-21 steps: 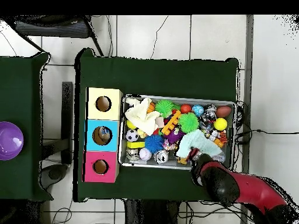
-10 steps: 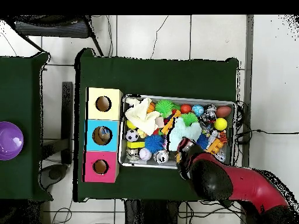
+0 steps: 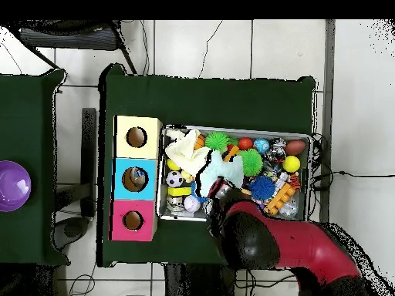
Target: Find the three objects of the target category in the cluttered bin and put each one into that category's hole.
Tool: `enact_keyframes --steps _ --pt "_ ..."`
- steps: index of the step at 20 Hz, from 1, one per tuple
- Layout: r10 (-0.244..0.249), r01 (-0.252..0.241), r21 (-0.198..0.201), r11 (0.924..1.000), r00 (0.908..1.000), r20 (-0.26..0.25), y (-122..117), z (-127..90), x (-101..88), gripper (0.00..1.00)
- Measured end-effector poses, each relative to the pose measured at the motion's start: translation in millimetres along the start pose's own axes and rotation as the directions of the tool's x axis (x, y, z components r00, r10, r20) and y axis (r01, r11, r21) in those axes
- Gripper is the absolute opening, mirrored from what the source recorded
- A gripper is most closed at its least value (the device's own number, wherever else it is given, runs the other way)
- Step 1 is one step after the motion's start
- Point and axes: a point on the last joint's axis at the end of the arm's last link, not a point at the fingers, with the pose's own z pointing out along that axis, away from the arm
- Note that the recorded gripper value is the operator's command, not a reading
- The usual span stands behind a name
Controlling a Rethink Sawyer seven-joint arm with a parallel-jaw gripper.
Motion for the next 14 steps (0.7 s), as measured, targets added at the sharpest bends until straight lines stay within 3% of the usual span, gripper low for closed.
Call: enact_keyframes --steps 8,14 --pt "-0.013 0.013 -0.012 0.9998 0.9995 -0.028 3.5 2.6 12.1 1.00" --pt "0.040 -0.041 -0.014 0.9991 0.9983 -0.042 -20.4 7.2 4.5 1.00"
